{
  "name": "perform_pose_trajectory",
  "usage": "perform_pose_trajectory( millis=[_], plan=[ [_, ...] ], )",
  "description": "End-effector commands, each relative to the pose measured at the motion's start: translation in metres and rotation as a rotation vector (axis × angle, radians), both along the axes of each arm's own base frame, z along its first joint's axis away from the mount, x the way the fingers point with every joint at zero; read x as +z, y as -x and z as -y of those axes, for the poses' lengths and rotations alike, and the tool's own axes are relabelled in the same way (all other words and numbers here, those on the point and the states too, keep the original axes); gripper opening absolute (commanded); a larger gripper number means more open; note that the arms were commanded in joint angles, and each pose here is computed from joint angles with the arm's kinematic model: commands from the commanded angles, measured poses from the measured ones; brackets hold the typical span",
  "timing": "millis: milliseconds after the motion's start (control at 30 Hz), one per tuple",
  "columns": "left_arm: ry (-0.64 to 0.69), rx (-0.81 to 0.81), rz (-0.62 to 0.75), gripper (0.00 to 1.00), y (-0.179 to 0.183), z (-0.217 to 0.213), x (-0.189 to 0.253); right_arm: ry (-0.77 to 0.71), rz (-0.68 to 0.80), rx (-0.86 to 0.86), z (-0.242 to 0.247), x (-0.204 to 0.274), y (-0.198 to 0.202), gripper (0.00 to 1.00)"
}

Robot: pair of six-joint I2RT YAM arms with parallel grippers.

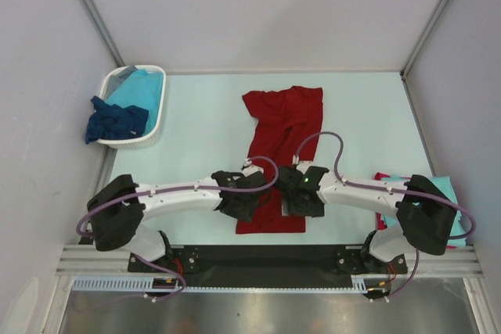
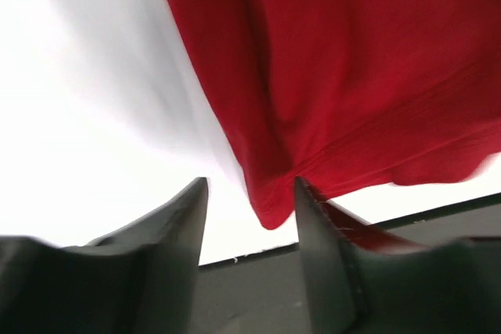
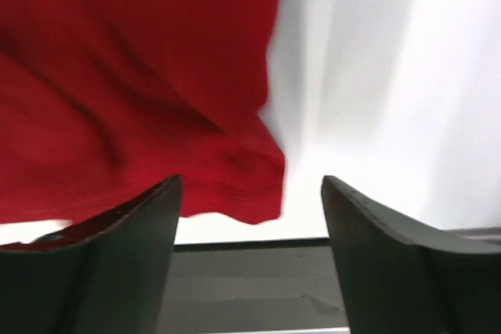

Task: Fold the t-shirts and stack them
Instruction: Rotate the tshirt 90 degrees

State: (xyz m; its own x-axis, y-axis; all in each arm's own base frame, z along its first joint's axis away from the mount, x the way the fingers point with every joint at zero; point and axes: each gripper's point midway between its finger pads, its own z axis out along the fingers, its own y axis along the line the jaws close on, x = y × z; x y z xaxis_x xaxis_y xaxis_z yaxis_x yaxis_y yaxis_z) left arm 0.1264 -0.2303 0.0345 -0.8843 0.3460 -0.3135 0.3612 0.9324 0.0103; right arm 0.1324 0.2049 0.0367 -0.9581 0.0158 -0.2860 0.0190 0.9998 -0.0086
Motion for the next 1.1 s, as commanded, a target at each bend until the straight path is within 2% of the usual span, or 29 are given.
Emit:
perform_pose_trajectory(
  millis=[0,67,100,167,233,267,300,400,500,533,600,633,800,933,1067],
  plan=[
    [0.169,0.013,0.307,0.59,-0.070,0.043,0.104,-0.106,0.256,-0.026,-0.026,0.083,-0.077,0.79],
    [0.228,0.056,0.352,0.59,-0.100,0.051,0.135,-0.085,0.301,-0.006,-0.025,0.099,-0.105,0.80],
    [0.225,0.064,0.353,0.58,-0.113,0.053,0.136,-0.112,0.346,-0.047,-0.022,0.121,-0.132,0.79],
    [0.273,0.116,0.374,0.57,-0.148,0.051,0.155,-0.082,0.354,-0.031,-0.016,0.125,-0.157,0.77],
    [0.263,0.152,0.361,0.54,-0.174,0.052,0.149,-0.083,0.382,-0.083,-0.001,0.138,-0.191,0.72],
    [0.280,0.190,0.380,0.53,-0.195,0.048,0.160,-0.059,0.369,-0.077,0.005,0.131,-0.203,0.71],
    [0.251,0.195,0.362,0.52,-0.206,0.049,0.147,-0.053,0.369,-0.087,0.010,0.130,-0.213,0.70],
    [0.251,0.230,0.385,0.52,-0.243,0.043,0.150,-0.033,0.367,-0.126,0.028,0.121,-0.249,0.66],
    [0.231,0.249,0.341,0.50,-0.277,0.045,0.130,-0.040,0.341,-0.179,0.042,0.108,-0.281,0.51],
    [0.207,0.257,0.306,0.47,-0.286,0.046,0.110,-0.040,0.337,-0.196,0.048,0.104,-0.288,0.39],
    [0.221,0.254,0.316,0.45,-0.307,0.050,0.112,-0.045,0.325,-0.201,0.047,0.096,-0.304,0.26],
    [0.220,0.257,0.318,0.45,-0.320,0.054,0.107,-0.045,0.325,-0.204,0.047,0.093,-0.310,0.24],
    [0.200,0.241,0.303,0.47,-0.356,0.060,0.092,-0.066,0.304,-0.237,0.046,0.084,-0.342,0.19],
    [0.272,0.275,0.332,0.47,-0.394,0.052,0.103,-0.087,0.316,-0.241,0.042,0.079,-0.364,0.21],
    [0.351,0.282,0.324,0.47,-0.417,0.048,0.092,-0.095,0.308,-0.265,0.047,0.077,-0.380,0.21]
  ],
)
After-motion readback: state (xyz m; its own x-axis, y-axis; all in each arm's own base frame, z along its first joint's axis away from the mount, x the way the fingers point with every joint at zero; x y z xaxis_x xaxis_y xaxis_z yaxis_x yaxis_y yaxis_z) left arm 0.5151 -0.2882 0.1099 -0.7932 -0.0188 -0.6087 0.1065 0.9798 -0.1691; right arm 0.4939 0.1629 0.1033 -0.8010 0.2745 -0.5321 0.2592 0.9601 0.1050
